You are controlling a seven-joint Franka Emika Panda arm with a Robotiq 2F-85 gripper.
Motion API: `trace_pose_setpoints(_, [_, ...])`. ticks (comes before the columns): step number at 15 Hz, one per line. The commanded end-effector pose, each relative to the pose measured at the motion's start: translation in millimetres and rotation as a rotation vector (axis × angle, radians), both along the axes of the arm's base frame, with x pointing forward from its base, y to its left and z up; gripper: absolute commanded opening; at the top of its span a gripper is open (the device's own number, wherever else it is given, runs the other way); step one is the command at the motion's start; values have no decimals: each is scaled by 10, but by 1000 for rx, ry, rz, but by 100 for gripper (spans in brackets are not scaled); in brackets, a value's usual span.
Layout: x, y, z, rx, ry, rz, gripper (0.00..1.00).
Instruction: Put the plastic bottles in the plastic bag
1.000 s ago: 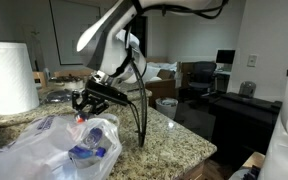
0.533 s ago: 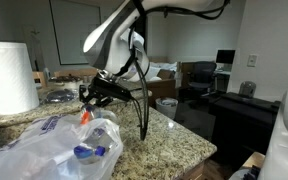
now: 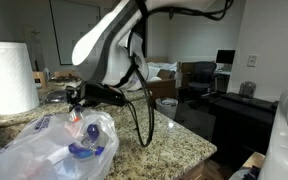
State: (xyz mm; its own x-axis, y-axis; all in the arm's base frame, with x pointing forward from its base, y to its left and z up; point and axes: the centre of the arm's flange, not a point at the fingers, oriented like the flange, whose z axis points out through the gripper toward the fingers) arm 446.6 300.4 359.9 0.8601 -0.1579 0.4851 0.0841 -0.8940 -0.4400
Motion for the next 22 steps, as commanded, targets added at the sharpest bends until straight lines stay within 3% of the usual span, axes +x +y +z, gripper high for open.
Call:
trace_pose_setpoints(1, [-144,101,-122,-50,-116,1,9])
trace_pose_setpoints(6, [-225,238,-76,9,-242,26,9])
trace_pose_setpoints(10, [-224,452,40,40,-262,87,9])
trace_pose_setpoints(11, [-212,491,83,42,-269,98,53])
trace_pose_setpoints(18, [-164,572,137,15,-316,175,97])
trace_pose_setpoints(22, [-113,515,140,-2,-332,181,100])
